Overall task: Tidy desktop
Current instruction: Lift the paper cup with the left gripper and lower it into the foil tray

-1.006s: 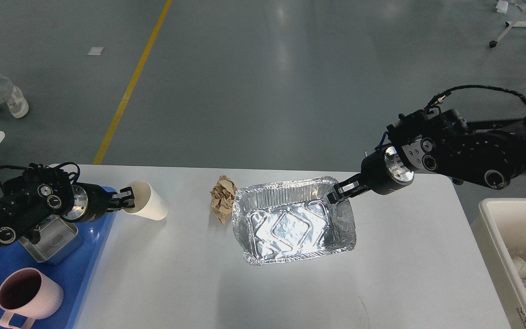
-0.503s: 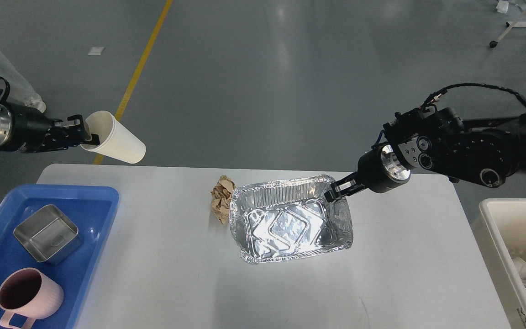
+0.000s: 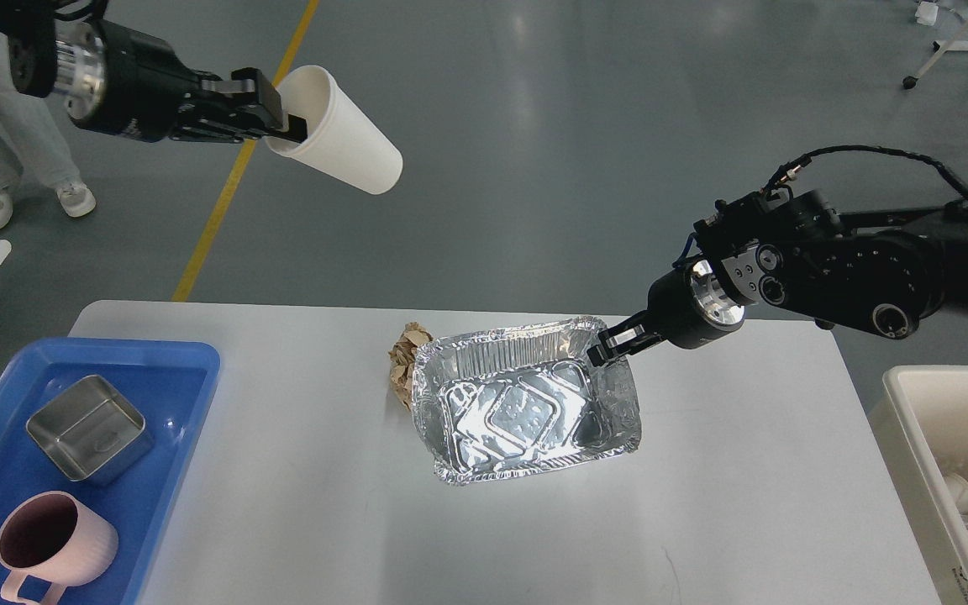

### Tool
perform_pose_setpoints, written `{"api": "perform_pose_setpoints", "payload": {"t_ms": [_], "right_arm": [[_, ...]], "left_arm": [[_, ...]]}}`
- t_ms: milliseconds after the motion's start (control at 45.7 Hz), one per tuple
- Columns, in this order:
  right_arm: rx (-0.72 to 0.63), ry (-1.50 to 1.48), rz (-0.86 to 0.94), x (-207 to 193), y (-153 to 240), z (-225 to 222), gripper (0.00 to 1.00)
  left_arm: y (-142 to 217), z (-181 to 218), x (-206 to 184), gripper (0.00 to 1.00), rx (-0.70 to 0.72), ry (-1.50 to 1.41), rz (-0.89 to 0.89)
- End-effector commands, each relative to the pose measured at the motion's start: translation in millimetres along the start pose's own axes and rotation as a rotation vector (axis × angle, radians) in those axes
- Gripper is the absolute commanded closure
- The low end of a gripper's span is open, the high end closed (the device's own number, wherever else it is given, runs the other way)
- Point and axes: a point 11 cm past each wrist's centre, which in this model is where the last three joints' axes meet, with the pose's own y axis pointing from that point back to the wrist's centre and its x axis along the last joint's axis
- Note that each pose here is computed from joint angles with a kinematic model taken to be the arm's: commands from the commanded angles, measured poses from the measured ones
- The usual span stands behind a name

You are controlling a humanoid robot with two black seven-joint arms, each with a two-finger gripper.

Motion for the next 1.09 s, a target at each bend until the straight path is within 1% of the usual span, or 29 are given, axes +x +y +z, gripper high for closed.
{"api": "perform_pose_setpoints", "payload": {"t_ms": [0,219,284,372,634,766,897,1072], "right_arm": [[0.0,0.003,0.003,2,1,-1,1.0],[-0.007,0.0,0.01,4,2,1,1.0],[-0.007,0.001,0.01,4,1,1,1.0],[-0.012,-0.001,0.013,5,1,3,1.0],[-0.014,0.0,0.015,6,1,3,1.0],[-0.012,0.002,0.017,7,1,2,1.0],[-0.011,0.009,0.019,10,2,0,1.0],[-0.007,0.011,0.017,11,1,-3,1.0]], "left_arm": [[-48,43,-14,0.97,-0.035,-0.088,-0.108],[-103,94,-50,0.97,-0.066,-0.212,-0.257],[-115,111,-59,0.97,-0.069,-0.257,-0.295],[-125,122,-69,0.97,-0.069,-0.293,-0.328],[-149,135,-99,0.97,-0.05,-0.356,-0.414],[-153,141,-104,0.97,-0.054,-0.373,-0.426],[-153,141,-103,0.96,-0.045,-0.382,-0.426],[-161,131,-115,0.96,0.004,-0.411,-0.459]]}}
